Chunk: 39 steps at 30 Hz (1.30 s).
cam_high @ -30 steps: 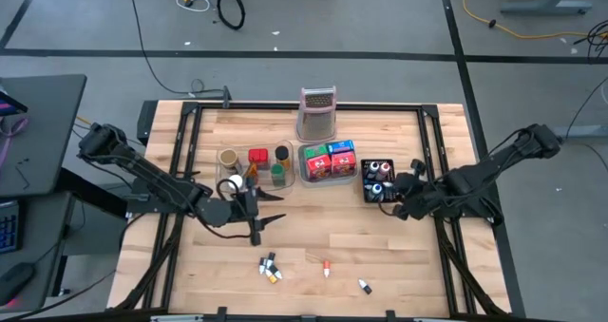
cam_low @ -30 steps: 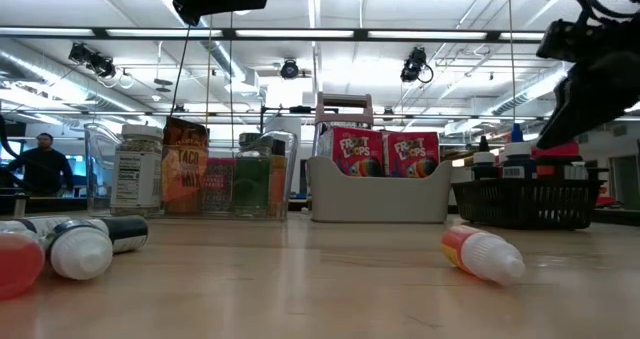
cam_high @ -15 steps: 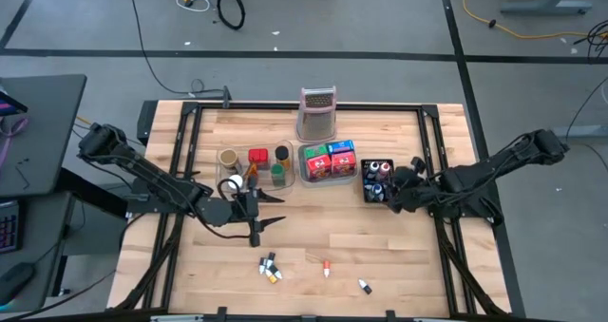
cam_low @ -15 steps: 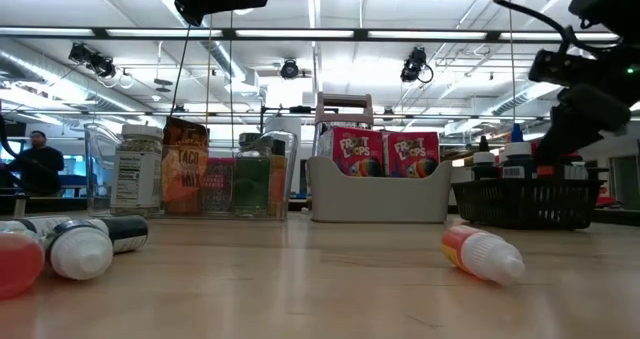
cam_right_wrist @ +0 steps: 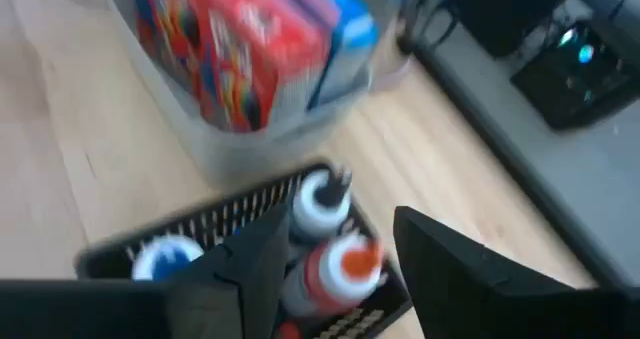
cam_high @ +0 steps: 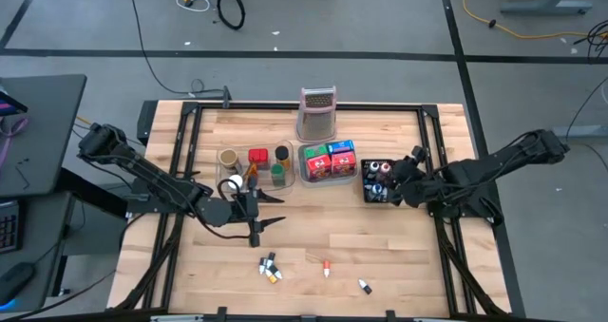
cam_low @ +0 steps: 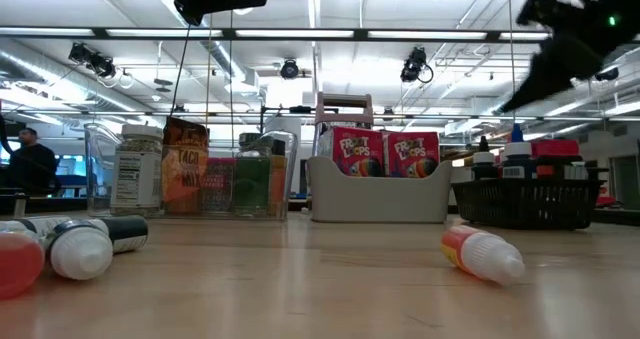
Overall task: Pick & Place Kitchen Items
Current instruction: Put the left small violet food coloring bottle into the black basket
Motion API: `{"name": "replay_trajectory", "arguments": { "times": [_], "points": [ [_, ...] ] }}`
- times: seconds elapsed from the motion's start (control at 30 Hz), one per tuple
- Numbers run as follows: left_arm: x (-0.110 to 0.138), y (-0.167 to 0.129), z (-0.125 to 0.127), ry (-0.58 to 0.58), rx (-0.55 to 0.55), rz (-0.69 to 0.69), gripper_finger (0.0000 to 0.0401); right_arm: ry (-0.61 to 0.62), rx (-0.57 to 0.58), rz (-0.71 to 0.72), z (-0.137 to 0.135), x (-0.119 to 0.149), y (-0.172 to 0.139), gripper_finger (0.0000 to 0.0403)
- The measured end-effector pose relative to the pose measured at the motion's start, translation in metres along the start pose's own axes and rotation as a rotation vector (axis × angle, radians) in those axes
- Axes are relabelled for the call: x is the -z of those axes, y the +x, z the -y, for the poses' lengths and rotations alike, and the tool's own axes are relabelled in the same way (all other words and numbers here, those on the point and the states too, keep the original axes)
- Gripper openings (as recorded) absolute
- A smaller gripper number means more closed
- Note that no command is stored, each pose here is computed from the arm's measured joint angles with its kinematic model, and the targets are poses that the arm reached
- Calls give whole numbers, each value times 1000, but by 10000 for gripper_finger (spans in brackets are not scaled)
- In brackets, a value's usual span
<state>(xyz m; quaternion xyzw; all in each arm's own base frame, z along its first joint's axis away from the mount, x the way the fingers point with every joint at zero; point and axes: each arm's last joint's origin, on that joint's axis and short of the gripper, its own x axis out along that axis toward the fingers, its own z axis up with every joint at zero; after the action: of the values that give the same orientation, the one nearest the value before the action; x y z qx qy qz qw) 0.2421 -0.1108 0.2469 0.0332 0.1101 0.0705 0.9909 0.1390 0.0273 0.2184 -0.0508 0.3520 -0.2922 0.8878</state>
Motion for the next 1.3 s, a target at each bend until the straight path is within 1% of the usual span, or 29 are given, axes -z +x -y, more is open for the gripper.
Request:
{"name": "replay_trajectory", "arguments": {
  "times": [0.07,0.17,0.3,0.37,0.47,0.53,0.6,0.7,0.77,0.87,0.97,1.07,1.17,1.3],
  "points": [
    [0,0,0,0,0,0,210,-15,-6,43,2,-14,-8,194],
    [0,0,0,-8,3,0,210,-2,7,147,4,-37,-18,194],
    [0,0,1,-99,50,-6,210,-9,7,346,3,-69,-32,194],
    [0,0,2,-129,83,-11,210,-5,-24,467,2,-85,-38,194],
    [0,0,4,-149,125,-19,210,-15,-143,636,-1,-98,-46,194],
    [0,0,4,-162,150,-23,210,-29,-250,717,-5,-101,-47,194],
    [0,0,5,-179,174,-29,210,-51,-357,756,-9,-98,-46,194],
    [0,-1,5,-182,182,-30,210,-112,-490,750,-18,-85,-37,194],
    [0,-1,5,-182,182,-30,210,-161,-540,748,-24,-75,-30,194],
    [0,0,5,-199,181,-32,210,-266,-524,784,-28,-69,-25,194],
    [0,0,5,-238,181,-35,210,-257,-503,810,-27,-71,-26,194],
    [0,0,5,-235,181,-35,210,-240,-508,838,-26,-73,-28,194],
    [0,0,5,-221,173,-33,210,-240,-510,839,-26,-73,-28,194],
    [0,0,5,-232,169,-33,210,-240,-509,839,-26,-73,-28,194]
  ]
}}
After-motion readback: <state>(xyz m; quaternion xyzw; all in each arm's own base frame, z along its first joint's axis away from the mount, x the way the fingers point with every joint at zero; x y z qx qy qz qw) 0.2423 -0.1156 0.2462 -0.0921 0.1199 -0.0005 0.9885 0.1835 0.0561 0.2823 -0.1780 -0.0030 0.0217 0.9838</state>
